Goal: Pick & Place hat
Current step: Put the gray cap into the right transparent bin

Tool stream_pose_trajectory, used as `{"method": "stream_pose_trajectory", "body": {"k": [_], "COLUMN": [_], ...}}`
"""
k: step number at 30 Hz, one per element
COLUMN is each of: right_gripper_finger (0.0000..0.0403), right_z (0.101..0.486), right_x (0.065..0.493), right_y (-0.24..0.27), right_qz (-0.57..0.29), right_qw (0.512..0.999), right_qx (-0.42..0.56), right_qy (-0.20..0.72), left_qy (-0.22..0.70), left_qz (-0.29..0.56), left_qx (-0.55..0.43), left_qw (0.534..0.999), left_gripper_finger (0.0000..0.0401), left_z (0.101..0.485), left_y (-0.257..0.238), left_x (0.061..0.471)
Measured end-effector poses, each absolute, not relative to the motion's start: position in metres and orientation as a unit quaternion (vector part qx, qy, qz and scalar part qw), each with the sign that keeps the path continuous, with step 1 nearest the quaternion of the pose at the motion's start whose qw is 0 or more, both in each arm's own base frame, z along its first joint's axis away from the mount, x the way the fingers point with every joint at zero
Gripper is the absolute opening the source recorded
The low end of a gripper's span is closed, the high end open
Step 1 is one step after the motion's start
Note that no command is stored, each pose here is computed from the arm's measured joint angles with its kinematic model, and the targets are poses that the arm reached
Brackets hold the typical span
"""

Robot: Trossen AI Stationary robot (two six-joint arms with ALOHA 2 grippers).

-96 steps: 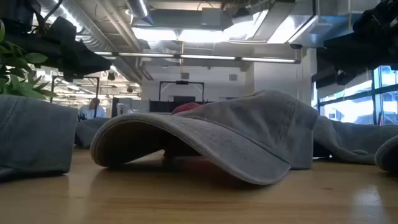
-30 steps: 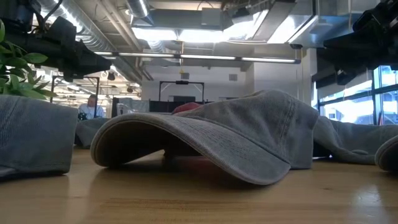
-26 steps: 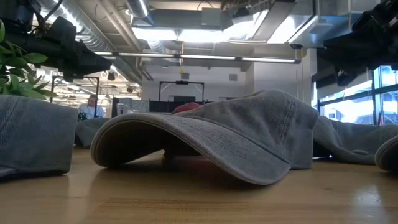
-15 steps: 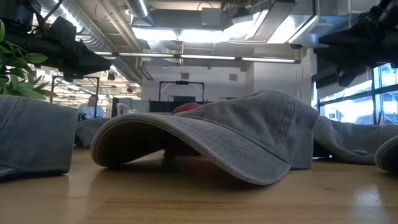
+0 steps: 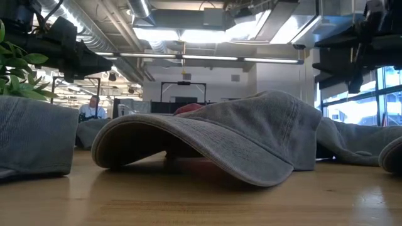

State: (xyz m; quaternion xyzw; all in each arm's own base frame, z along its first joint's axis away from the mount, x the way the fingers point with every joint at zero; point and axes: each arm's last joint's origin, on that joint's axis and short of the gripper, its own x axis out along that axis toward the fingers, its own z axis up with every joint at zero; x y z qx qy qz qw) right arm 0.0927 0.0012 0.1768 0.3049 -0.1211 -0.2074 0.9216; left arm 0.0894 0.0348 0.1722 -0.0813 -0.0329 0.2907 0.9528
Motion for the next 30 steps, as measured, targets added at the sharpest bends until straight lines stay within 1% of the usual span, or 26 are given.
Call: {"method": "stream_pose_trajectory", "body": {"k": [2,5,9,15,20,25,30], "right_gripper_finger": [0.0273,0.0284,0.0286,0.0287,0.0287,0.0287,0.0287], "right_z": [0.177,0.176,0.177,0.191,0.219,0.247,0.269], "right_x": [0.092,0.092,0.092,0.090,0.091,0.102,0.124], "right_y": [0.001,0.001,0.000,0.000,0.000,0.002,0.007], "right_qz": [-0.218,-0.222,-0.243,-0.237,-0.239,-0.261,-0.254], "right_qw": [0.918,0.927,0.934,0.951,0.956,0.960,0.966], "right_qx": [0.307,0.278,0.235,0.161,0.128,0.073,0.047], "right_qy": [-0.124,-0.115,-0.113,-0.115,-0.110,-0.066,0.025], "left_qy": [-0.033,-0.033,-0.033,-0.036,-0.110,-0.148,-0.148], "left_qz": [0.291,0.291,0.291,0.301,0.289,0.287,0.292], "left_qx": [-0.081,-0.081,-0.081,-0.084,-0.162,-0.182,-0.182], "left_qw": [0.953,0.953,0.953,0.949,0.937,0.929,0.927], "left_gripper_finger": [0.0095,0.0095,0.0095,0.0095,0.0095,0.0095,0.0095], "left_z": [0.172,0.172,0.172,0.172,0.182,0.188,0.188], "left_y": [0.035,0.035,0.035,0.035,0.035,0.035,0.036], "left_x": [0.089,0.089,0.089,0.089,0.088,0.087,0.087]}}
